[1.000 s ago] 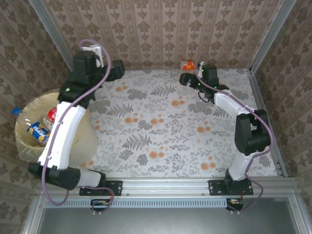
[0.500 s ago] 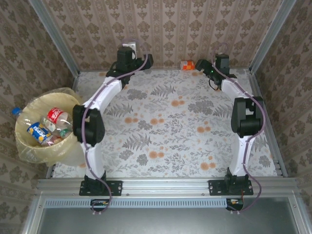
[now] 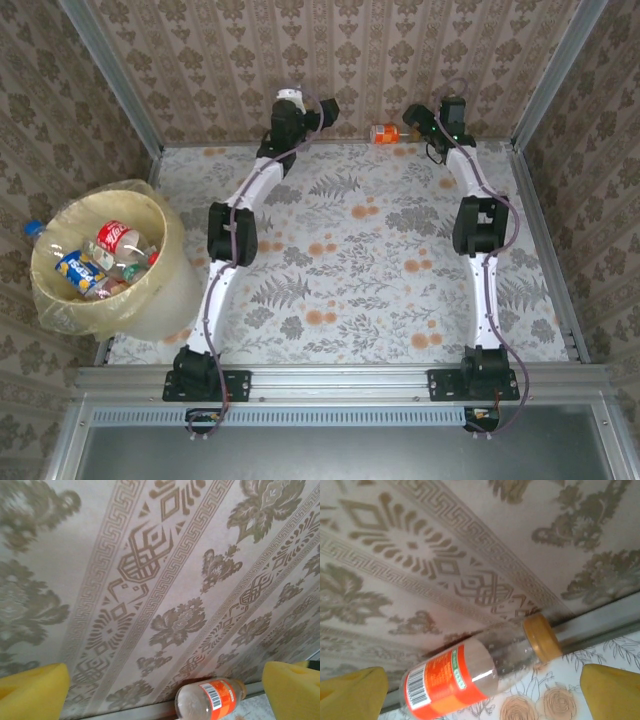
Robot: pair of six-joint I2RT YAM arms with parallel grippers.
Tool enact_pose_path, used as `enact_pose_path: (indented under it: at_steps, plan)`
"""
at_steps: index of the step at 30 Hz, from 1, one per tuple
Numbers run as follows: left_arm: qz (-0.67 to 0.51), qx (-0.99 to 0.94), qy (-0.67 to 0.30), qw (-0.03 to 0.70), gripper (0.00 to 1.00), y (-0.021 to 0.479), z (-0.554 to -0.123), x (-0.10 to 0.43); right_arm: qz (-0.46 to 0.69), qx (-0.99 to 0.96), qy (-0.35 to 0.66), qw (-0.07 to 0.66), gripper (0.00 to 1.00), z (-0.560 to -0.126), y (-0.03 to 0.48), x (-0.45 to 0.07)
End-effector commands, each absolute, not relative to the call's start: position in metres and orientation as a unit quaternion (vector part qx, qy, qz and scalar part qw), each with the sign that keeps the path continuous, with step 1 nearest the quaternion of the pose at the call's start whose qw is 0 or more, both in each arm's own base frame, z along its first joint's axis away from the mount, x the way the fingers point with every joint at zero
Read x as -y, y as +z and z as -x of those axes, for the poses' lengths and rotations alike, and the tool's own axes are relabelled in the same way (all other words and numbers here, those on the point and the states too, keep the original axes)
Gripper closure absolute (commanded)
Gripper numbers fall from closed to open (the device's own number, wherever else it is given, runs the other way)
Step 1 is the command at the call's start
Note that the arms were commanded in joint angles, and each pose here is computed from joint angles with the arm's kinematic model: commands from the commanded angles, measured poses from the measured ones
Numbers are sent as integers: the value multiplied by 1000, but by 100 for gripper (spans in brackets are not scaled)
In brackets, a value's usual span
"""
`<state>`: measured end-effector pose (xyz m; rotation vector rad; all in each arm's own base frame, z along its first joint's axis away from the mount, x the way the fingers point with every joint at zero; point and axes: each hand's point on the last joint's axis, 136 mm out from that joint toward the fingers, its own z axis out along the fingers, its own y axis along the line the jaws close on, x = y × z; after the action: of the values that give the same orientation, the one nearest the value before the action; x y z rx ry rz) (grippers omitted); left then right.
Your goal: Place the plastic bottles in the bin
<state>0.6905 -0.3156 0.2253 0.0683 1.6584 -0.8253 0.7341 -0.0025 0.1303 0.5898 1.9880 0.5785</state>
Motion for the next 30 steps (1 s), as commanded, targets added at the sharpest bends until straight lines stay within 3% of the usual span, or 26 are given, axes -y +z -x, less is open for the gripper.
enact_pose_path:
  at_steps: [1, 16, 30]
  plan:
    - [-40, -671, -418, 612, 0, 255, -686, 325, -254, -821, 254, 445, 0, -735, 109, 5]
    - [-44, -725, -461, 509, 0, 169, -688, 320, -292, -751, 378, 456, 0, -759, 64, -2]
    - [-36, -742, -453, 493, 0, 128, -695, 308, -180, -759, 421, 462, 0, -753, 97, -78]
